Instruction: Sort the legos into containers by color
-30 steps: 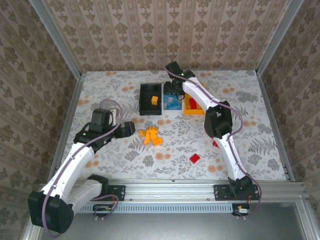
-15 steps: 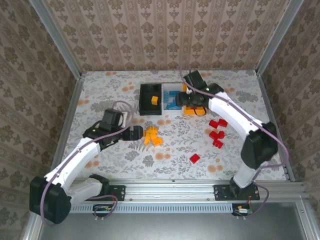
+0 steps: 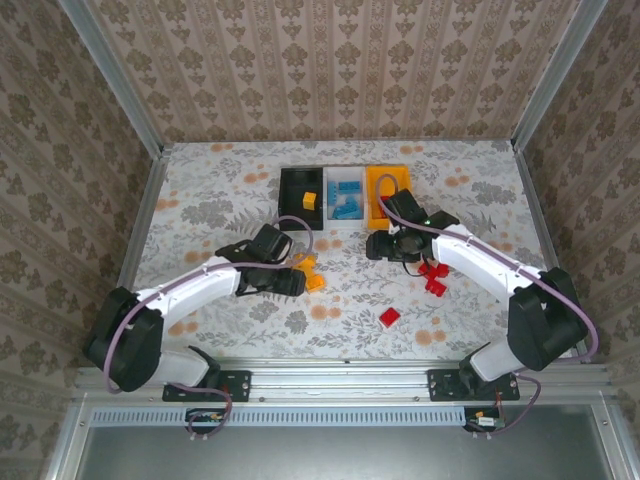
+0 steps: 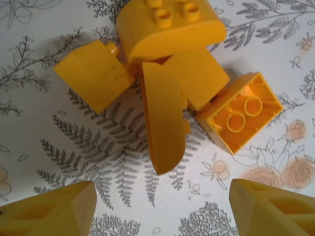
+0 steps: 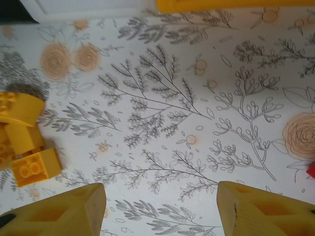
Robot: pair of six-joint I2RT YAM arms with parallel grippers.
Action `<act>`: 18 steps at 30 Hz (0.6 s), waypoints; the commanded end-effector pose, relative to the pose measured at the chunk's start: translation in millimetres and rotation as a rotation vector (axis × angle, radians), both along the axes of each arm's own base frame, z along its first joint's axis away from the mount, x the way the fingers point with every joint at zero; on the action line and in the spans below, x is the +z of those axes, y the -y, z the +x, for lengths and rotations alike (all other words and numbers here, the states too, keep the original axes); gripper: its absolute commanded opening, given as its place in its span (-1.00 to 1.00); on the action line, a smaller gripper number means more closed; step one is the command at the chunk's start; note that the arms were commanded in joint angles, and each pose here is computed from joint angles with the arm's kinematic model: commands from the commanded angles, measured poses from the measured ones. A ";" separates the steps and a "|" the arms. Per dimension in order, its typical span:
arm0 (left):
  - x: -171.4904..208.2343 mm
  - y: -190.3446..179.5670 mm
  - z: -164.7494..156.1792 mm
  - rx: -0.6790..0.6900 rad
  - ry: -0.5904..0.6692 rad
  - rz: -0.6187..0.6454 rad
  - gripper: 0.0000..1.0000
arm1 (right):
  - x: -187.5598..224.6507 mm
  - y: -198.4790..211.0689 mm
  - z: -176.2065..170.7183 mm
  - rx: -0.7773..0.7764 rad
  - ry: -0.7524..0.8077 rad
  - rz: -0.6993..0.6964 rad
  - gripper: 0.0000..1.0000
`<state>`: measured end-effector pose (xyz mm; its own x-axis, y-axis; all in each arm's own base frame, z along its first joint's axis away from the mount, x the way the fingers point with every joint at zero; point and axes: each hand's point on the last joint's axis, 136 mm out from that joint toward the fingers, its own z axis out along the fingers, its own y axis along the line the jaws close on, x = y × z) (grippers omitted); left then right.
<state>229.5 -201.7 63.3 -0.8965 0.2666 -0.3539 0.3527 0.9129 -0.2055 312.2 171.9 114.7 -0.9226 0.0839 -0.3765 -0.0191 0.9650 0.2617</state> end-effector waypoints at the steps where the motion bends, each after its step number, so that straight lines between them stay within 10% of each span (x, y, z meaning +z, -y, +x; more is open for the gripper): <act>1: 1.6 10.3 14.4 0.003 0.030 -0.004 0.39 | 10.5 -7.4 -0.1 0.009 0.032 0.046 0.26; 18: -26.8 25.7 31.1 -0.035 -0.035 0.053 -0.19 | 10.3 -1.6 -3.4 0.023 0.041 0.017 0.26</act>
<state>256.5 -223.4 34.3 -0.9055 0.2988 -0.3012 0.3614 0.9151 -0.1787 312.5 173.1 118.2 -0.9143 0.0851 -0.3960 -0.0289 0.9615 0.2732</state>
